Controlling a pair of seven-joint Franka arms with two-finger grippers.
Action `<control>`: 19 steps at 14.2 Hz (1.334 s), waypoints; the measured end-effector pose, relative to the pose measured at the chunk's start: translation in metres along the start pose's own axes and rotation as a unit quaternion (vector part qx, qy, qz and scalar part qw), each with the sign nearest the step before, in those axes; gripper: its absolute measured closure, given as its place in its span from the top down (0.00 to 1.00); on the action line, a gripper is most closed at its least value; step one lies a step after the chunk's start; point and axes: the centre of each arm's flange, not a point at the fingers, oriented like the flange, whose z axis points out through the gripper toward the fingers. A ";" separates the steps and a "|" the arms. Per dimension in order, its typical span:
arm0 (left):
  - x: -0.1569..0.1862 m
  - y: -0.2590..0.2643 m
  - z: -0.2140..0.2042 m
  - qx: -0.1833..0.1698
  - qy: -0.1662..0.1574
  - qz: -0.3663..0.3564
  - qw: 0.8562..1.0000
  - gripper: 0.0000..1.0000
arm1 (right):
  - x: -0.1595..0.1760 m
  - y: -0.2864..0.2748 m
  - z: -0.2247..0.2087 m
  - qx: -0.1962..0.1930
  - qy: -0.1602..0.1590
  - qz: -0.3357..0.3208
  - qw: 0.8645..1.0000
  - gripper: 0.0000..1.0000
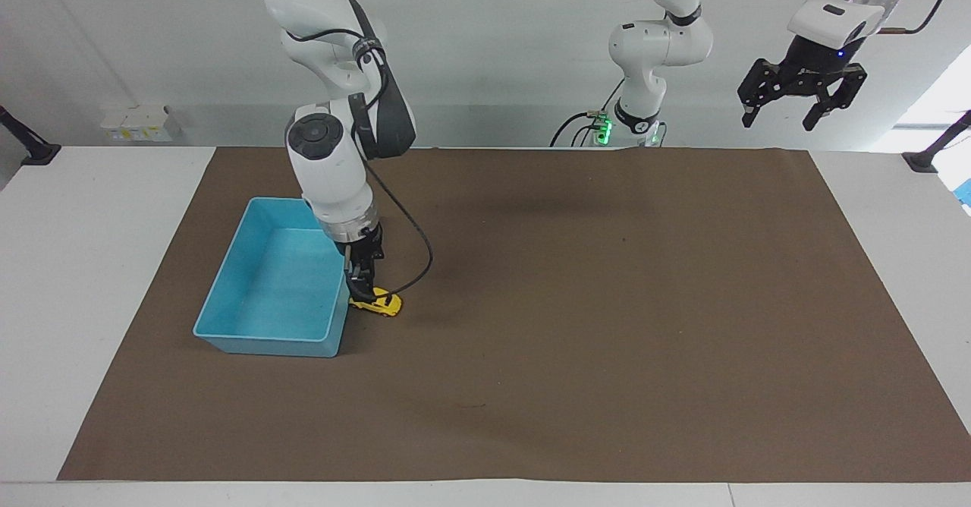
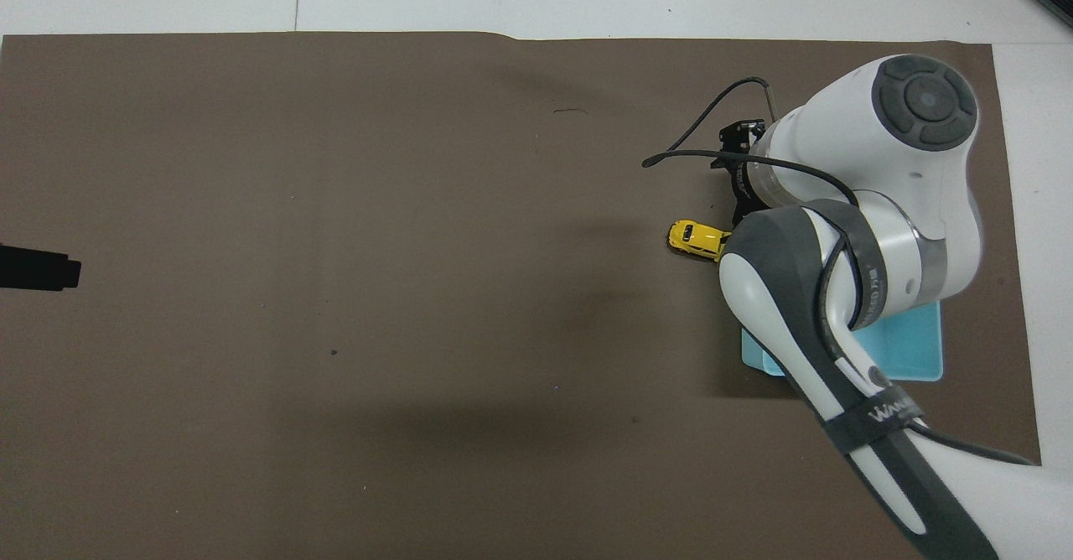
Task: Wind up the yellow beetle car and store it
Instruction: 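Lower the right gripper over the car beside the bin, then close the right gripper on the yellow car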
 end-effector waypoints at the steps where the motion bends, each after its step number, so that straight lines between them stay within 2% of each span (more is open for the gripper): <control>1: 0.000 0.000 0.000 0.000 0.000 0.000 1.000 1.00 | 0.002 0.001 0.007 -0.002 0.001 0.003 1.000 1.00; 5: 0.000 0.000 0.000 0.000 0.000 0.000 1.000 1.00 | 0.006 0.007 0.041 0.001 0.001 0.003 1.000 1.00; 8: 0.000 0.000 0.000 0.000 0.000 0.000 1.000 1.00 | 0.008 0.011 0.064 0.006 0.015 0.005 1.000 1.00; 16: 0.000 0.000 0.000 0.000 0.000 0.000 1.000 1.00 | 0.013 0.026 0.097 0.010 0.015 0.016 1.000 1.00; 19: 0.000 0.000 0.000 0.000 0.000 0.000 1.000 1.00 | 0.012 0.027 0.099 0.011 0.014 0.015 1.000 0.66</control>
